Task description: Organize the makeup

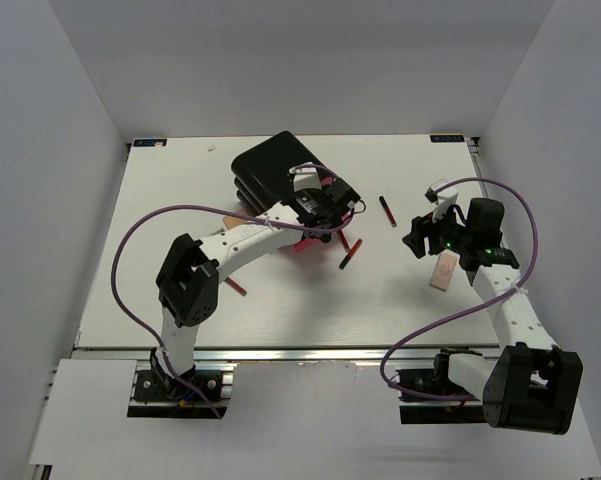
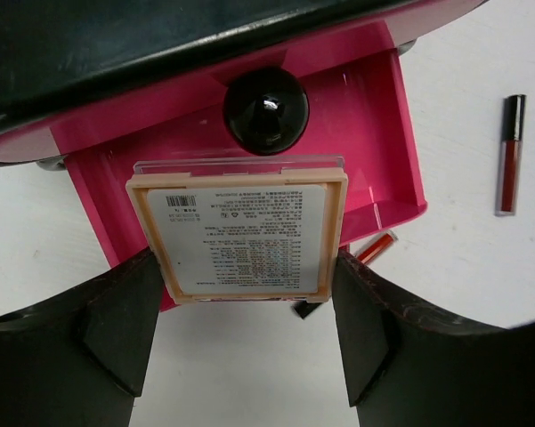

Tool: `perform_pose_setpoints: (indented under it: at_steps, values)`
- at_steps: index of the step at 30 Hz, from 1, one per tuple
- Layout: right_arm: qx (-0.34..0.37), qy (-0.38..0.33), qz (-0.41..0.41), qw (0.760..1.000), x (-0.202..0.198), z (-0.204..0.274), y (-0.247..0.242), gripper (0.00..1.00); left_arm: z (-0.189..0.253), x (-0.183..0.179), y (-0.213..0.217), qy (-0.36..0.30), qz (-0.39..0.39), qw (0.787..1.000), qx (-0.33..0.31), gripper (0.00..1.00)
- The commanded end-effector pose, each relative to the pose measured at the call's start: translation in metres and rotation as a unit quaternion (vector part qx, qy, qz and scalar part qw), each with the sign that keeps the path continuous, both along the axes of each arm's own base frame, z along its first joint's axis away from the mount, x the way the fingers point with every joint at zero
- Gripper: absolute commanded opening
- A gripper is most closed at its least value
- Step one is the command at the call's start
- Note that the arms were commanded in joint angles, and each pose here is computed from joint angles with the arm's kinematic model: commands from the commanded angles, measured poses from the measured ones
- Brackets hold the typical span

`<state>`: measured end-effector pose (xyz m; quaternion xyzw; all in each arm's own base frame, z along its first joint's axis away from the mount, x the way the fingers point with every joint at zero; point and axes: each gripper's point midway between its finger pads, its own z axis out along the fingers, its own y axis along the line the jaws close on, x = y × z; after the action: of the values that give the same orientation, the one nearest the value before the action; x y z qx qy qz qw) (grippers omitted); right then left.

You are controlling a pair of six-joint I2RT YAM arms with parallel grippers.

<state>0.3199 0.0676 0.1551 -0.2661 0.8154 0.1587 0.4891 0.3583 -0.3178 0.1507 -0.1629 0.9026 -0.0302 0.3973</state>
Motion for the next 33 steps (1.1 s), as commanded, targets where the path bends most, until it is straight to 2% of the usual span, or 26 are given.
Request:
perform_pose_setpoints:
  at_steps: [1,4,9,12,13,17,19,20,22,24,33]
  values:
    - [0.009,-0.02,0.002,1.0,0.0,0.011,0.001,0.7,0.025,0.008,0.007,-0.054,0.023,0.998,0.024,0.05]
    - [0.008,-0.021,0.003,1.0,-0.001,0.011,0.002,0.7,0.014,0.01,0.008,-0.055,0.029,0.997,0.041,0.16]
    - [0.011,-0.019,0.006,1.0,-0.004,0.01,0.003,0.7,0.01,0.013,0.01,-0.062,0.035,0.996,0.048,0.24]
    - [0.014,-0.018,0.009,1.0,-0.005,0.01,0.004,0.7,0.005,0.011,0.01,-0.059,0.034,0.996,0.051,0.38]
    - [0.014,-0.018,0.009,1.0,-0.006,0.01,0.004,0.7,0.004,0.011,0.011,-0.057,0.034,0.996,0.052,0.46]
    - [0.008,-0.018,0.012,1.0,-0.007,0.009,0.003,0.7,0.006,0.007,0.009,-0.048,0.026,0.998,0.044,0.64]
    - [0.004,-0.02,0.014,1.0,-0.007,0.009,0.003,0.71,0.011,0.006,0.007,-0.049,0.023,0.998,0.037,0.66]
    - [0.005,-0.018,0.014,1.0,-0.008,0.008,0.003,0.71,0.015,0.005,0.007,-0.051,0.02,0.998,0.032,0.76]
    - [0.005,-0.017,0.014,1.0,-0.008,0.007,0.003,0.71,0.017,0.005,0.009,-0.052,0.021,0.998,0.029,0.77]
    - [0.006,-0.016,0.014,1.0,-0.009,0.007,0.003,0.71,0.02,0.004,0.01,-0.055,0.022,0.998,0.028,0.98]
    - [-0.004,-0.015,0.012,1.0,-0.008,0.005,0.001,0.71,0.033,0.007,0.008,-0.062,0.02,0.998,0.023,0.98]
